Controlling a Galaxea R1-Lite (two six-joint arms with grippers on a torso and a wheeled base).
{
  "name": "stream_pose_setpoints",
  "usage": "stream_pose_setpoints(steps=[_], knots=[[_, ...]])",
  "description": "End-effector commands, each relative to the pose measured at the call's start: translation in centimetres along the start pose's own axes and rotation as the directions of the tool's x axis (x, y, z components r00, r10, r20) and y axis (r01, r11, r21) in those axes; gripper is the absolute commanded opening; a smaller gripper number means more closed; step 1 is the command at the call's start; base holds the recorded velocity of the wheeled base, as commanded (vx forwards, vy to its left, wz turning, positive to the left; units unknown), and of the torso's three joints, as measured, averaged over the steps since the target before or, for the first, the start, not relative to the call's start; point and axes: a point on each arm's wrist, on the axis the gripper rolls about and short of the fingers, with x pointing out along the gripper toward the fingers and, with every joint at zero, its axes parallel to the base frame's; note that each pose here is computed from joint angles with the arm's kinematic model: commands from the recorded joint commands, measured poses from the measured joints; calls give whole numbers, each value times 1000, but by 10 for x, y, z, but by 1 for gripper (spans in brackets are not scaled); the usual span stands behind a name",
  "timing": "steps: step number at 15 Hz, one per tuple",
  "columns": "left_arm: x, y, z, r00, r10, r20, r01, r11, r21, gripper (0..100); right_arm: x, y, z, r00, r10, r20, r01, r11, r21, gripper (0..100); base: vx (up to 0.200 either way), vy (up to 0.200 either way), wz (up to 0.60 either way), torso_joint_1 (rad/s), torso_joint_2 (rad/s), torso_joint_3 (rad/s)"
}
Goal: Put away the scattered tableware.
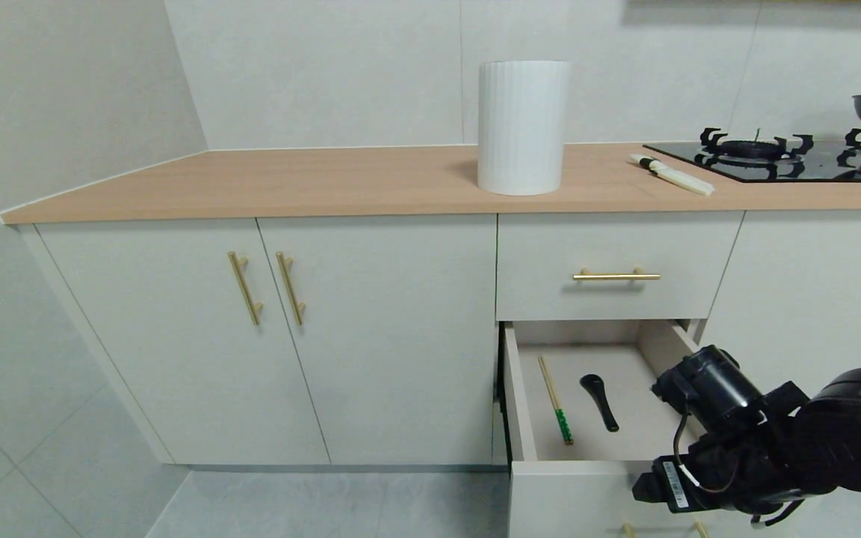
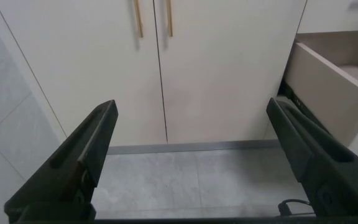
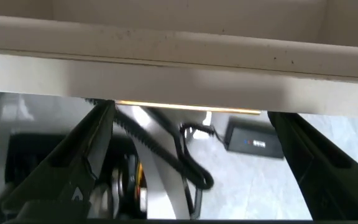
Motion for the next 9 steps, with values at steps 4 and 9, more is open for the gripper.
stream_pose_setpoints(steps=[4,9], knots=[[0,0,0,1000,1,0,-1,1000,0,100,25,-6,31,999,-21,30,20,999,46,100,0,0,0,0,0,0],[0,0,0,1000,1,0,-1,1000,0,100,63,-10,73,997,-44,69,37,994,103,100,0,0,0,0,0,0]])
